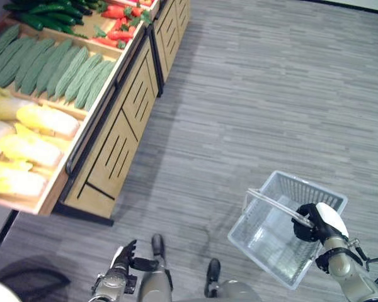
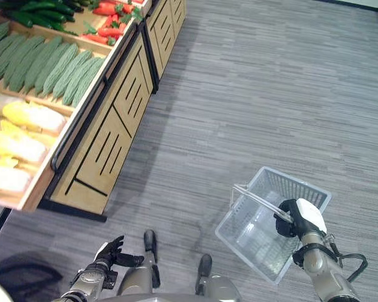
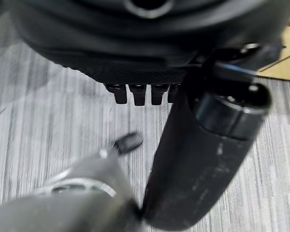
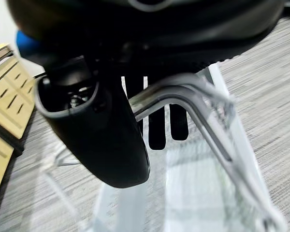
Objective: Get the vegetables into the basket
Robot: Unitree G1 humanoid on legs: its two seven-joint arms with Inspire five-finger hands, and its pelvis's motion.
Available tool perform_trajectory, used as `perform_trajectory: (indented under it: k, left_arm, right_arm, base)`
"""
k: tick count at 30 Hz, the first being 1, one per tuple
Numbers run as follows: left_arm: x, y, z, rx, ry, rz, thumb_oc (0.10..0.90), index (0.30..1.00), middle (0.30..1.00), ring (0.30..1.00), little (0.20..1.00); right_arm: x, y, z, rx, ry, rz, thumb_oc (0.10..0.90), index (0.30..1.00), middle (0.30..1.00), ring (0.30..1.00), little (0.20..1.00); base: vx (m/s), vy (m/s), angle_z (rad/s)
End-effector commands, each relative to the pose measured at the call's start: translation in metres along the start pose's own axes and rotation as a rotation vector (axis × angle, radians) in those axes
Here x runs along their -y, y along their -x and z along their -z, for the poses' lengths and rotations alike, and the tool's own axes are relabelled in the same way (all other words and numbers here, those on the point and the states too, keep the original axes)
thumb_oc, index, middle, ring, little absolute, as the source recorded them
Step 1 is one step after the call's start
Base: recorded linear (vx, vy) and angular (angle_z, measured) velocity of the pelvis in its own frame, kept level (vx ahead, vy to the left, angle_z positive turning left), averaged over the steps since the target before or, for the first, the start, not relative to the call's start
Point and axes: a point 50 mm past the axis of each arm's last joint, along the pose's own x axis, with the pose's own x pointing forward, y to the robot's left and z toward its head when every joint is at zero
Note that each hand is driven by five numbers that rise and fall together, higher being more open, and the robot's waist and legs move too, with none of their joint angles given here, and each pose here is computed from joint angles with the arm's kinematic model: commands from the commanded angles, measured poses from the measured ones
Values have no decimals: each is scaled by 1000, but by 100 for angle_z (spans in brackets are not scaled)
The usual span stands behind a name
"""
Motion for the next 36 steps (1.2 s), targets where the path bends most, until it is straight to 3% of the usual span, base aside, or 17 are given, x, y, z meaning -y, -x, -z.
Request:
perform_trajectory:
  k: [1, 6, 14, 28, 36]
  left_arm:
    - [-41, 1, -2, 29, -71, -109, 900, 1000, 1000, 1000, 1000]
    - [-55, 2, -5, 49, -49, -155, 900, 1000, 1000, 1000, 1000]
    - [-55, 2, -1, 27, -38, -163, 900, 1000, 1000, 1000, 1000]
    - [-43, 8, 29, -86, -3, -148, 900, 1000, 1000, 1000, 1000]
    - [-29, 0, 4, -24, 28, -124, 900, 1000, 1000, 1000, 1000]
  right_arm:
    - [53, -21, -48, 215, -79, 249, 400, 300, 300, 300, 300]
    - [45, -29, -62, 248, -97, 227, 400, 300, 300, 300, 300]
    - [26, -29, -44, 154, -132, 172, 400, 300, 300, 300, 300]
    - [46, -25, -44, 219, 10, 163, 400, 300, 300, 300, 300]
    - [59, -21, -34, 193, 11, 204, 400, 300, 300, 300, 300]
  base:
    - [125, 198, 9]
    - [125, 278, 2]
    - [206, 92, 13]
    - [321, -207, 56]
    - [94, -288, 60]
